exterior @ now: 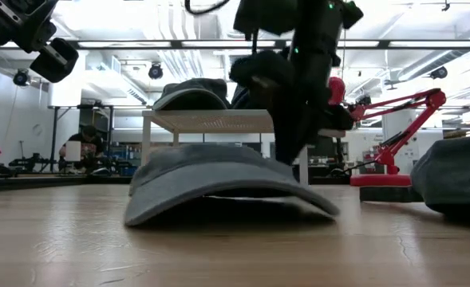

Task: Pick & Place hat
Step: Stack the top gray cap on top of the gray cap on the shelf

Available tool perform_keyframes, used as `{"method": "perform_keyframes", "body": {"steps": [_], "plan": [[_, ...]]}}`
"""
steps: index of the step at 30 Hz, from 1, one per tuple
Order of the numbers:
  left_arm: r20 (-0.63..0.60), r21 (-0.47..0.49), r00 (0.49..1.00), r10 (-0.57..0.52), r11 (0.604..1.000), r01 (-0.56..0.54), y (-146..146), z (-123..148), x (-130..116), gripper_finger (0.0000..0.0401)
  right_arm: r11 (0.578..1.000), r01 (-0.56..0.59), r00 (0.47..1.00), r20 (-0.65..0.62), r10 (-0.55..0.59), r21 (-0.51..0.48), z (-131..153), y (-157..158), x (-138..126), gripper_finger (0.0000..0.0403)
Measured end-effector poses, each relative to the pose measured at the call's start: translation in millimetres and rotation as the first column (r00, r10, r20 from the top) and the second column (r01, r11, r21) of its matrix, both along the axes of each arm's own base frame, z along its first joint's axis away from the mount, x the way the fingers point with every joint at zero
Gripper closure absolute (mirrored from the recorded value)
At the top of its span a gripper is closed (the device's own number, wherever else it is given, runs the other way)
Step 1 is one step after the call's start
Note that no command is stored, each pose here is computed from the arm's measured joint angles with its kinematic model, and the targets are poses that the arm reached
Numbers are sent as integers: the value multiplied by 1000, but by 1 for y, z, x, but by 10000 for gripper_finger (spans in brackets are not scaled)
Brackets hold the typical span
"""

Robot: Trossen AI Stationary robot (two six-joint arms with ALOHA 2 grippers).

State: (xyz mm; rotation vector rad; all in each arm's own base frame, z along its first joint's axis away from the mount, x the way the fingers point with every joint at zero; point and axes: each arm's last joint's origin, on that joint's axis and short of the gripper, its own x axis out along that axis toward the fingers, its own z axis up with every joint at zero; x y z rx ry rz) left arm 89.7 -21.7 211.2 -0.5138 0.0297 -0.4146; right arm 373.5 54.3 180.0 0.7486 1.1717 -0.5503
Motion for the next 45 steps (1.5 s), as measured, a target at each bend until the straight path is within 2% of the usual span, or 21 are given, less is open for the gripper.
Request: {"method": "perform_keyframes", "body": {"steps": [5, 15, 18, 28, 35, 40, 45], "plan": [[-1, 0, 1000, 0, 1000, 0, 0, 0, 0, 277, 1000, -6, 999, 36, 6, 0, 17, -1, -5, 394], [-2, 0, 1000, 0, 1000, 0, 0, 0, 0, 277, 995, -66, 997, 20, 68, -75, 11, -3, -8, 393], [-2, 0, 1000, 0, 1000, 0, 0, 0, 0, 277, 990, -104, 994, 19, 107, -92, 10, -3, -8, 380], [-2, 0, 1000, 0, 1000, 0, 0, 0, 0, 277, 988, -118, 993, 9, 119, -98, 8, -5, -9, 262], [-2, 0, 1000, 0, 1000, 0, 0, 0, 0, 277, 992, -70, 997, 21, 72, -108, 8, -5, -8, 178], [-2, 0, 1000, 0, 1000, 0, 0, 0, 0, 277, 992, -29, 999, 28, 32, -123, 7, -6, -9, 134], [-2, 0, 1000, 0, 1000, 0, 0, 0, 0, 277, 993, -11, 999, 33, 15, -118, -3, -6, -6, 107]]}}
